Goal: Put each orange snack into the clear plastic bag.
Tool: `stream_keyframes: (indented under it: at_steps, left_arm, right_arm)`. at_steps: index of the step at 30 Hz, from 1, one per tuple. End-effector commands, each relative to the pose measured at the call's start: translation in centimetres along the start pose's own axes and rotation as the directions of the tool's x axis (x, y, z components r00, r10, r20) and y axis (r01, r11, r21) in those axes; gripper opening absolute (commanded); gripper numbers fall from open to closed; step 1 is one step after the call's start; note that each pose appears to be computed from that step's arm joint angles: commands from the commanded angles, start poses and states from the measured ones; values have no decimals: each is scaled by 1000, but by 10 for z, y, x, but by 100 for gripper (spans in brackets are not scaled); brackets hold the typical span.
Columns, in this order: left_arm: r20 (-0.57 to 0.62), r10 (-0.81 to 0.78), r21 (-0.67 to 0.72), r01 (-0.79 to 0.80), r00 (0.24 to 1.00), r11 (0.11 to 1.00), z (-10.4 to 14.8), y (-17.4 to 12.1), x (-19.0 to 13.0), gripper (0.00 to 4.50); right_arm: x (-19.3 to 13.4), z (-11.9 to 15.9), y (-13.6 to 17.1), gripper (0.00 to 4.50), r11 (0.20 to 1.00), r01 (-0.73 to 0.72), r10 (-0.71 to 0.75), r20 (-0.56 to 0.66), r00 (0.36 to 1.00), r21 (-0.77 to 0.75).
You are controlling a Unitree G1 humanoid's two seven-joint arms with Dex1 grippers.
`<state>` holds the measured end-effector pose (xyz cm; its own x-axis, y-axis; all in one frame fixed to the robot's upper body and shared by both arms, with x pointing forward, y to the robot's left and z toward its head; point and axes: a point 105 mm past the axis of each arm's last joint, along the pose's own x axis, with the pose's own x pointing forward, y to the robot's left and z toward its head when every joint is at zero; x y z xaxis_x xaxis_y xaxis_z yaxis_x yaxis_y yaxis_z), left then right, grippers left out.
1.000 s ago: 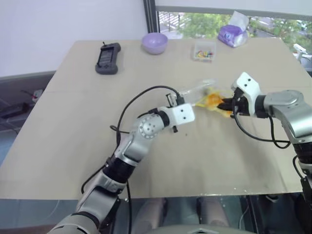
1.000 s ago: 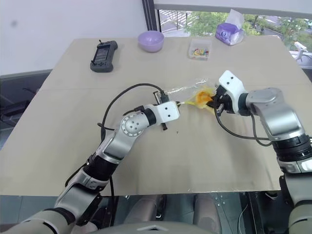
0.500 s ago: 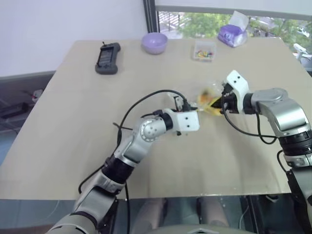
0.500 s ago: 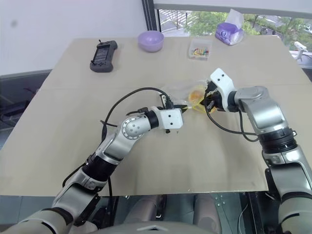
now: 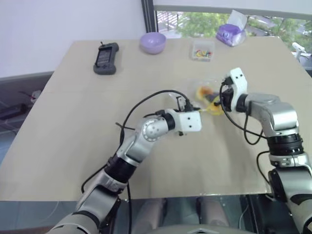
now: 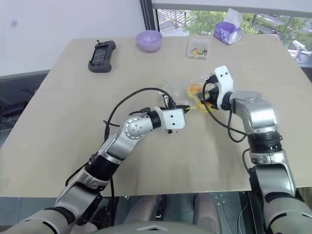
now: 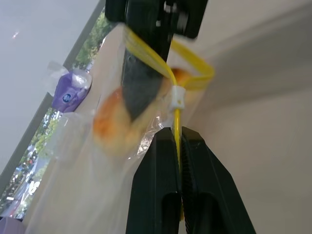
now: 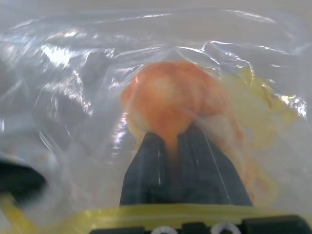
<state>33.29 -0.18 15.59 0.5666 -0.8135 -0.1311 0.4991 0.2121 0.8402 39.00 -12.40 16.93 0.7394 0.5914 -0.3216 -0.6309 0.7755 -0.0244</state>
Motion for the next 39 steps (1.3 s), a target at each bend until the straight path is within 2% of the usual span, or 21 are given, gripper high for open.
stream_keyframes:
  at_steps: [1,6,11,21,26,29,32,35,39]
  left_arm:
    - [43,7,24,-8,999,1000,11,5,1,0]
    - [40,6,21,-7,999,1000,10,5,1,0]
    - [16,13,10,-13,1000,1000,4,5,-2,0]
    - [-21,42,11,-42,999,999,-6,13,-3,0]
    - [-24,44,8,-44,999,999,-8,13,-3,0]
    - [-18,39,5,-39,999,999,-6,11,-2,0]
    - [-13,35,2,-35,999,999,-5,10,-1,0]
    - [-12,31,1,-31,999,1000,-5,10,-1,0]
    - [-9,26,0,-26,1000,1000,-4,9,-1,0]
  right_arm:
    - [-2,12,-2,120,998,64,-64,81,995,3]
    - [-5,3,2,336,995,53,-50,42,998,-89]
    - [-23,-5,-2,336,981,-8,6,-9,1000,-193]
    - [-60,-4,7,336,955,-220,216,-45,975,-198]
    - [-101,-17,11,336,871,-346,314,-146,938,-349]
    - [-119,-25,-4,336,838,-340,254,-246,935,-426]
    - [-130,-37,-39,336,816,-240,59,-337,940,-526]
    - [-127,-39,-58,336,782,-161,-58,-329,943,-601]
    - [-105,-43,-53,336,727,-142,-86,-294,952,-672]
